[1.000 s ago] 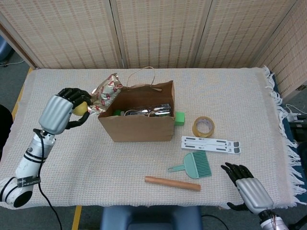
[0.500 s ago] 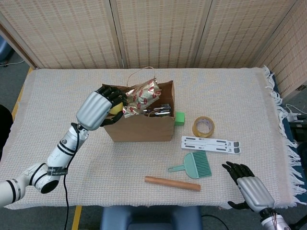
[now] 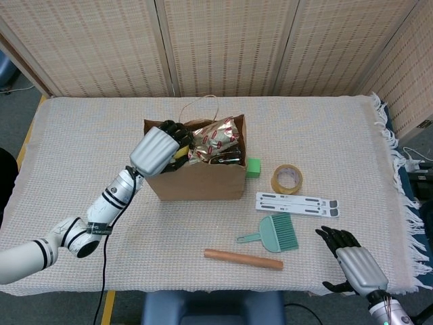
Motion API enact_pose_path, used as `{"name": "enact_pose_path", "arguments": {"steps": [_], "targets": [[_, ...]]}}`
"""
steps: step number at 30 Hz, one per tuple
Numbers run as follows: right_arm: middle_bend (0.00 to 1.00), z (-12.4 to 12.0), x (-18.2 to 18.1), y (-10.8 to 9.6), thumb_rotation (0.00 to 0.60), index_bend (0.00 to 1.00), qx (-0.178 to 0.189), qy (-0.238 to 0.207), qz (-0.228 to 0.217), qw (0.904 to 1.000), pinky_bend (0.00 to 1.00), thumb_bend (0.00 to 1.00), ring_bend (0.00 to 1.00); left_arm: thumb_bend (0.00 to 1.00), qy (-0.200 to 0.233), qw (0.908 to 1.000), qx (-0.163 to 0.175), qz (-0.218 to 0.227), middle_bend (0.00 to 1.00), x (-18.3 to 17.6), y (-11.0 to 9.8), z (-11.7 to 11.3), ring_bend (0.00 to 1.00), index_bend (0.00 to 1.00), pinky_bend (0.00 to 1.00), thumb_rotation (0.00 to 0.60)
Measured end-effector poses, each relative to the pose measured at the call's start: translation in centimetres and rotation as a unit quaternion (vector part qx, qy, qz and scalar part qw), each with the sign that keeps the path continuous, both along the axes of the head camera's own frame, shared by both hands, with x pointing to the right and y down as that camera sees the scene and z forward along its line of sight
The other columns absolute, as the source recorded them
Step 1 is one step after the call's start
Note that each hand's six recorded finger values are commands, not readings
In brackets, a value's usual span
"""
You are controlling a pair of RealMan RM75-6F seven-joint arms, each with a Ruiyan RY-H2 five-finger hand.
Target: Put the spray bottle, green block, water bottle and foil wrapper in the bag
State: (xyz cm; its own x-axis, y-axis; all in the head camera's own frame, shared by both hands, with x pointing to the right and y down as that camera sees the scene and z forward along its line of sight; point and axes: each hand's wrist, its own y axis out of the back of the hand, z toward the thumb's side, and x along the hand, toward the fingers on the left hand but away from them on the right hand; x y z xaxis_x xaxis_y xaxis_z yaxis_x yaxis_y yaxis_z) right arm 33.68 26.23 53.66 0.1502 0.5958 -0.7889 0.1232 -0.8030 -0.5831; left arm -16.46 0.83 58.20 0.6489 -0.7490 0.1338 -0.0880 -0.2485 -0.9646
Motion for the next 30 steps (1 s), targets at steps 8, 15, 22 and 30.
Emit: {"name": "enact_pose_path", "arguments": {"steps": [8,15,22,30], "targets": [[0.0,0.1,0.0,0.0,0.6,0.0,-0.003,0.002,-0.001,1.0,0.0,0.06,0.0,0.39,-0.035,0.9992,-0.02,0.006,0.1,-0.3,0.5,1.7,0.09,0.12,0.34,0.6],[0.0,0.0,-0.1,0.0,0.6,0.0,-0.001,0.001,-0.002,1.0,0.0,0.06,0.0,0.38,-0.022,0.9994,-0.022,-0.015,0.0,-0.2,0.3,0.9,0.0,0.01,0.19,0.6],[0.0,-0.1,-0.1,0.0,0.6,0.0,0.003,-0.001,-0.002,1.0,0.0,0.06,0.0,0.38,-0.012,0.9993,-0.023,-0.026,0.0,-0.5,0.6,0.1,0.0,0.0,0.19,0.6],[0.0,-0.3,-0.1,0.2,0.6,0.0,0.004,-0.004,-0.001,1.0,0.0,0.06,0.0,0.43,0.026,0.9972,-0.015,-0.069,0.0,-2.6,0.5,-1.9,0.0,0.03,0.19,0.6]]}}
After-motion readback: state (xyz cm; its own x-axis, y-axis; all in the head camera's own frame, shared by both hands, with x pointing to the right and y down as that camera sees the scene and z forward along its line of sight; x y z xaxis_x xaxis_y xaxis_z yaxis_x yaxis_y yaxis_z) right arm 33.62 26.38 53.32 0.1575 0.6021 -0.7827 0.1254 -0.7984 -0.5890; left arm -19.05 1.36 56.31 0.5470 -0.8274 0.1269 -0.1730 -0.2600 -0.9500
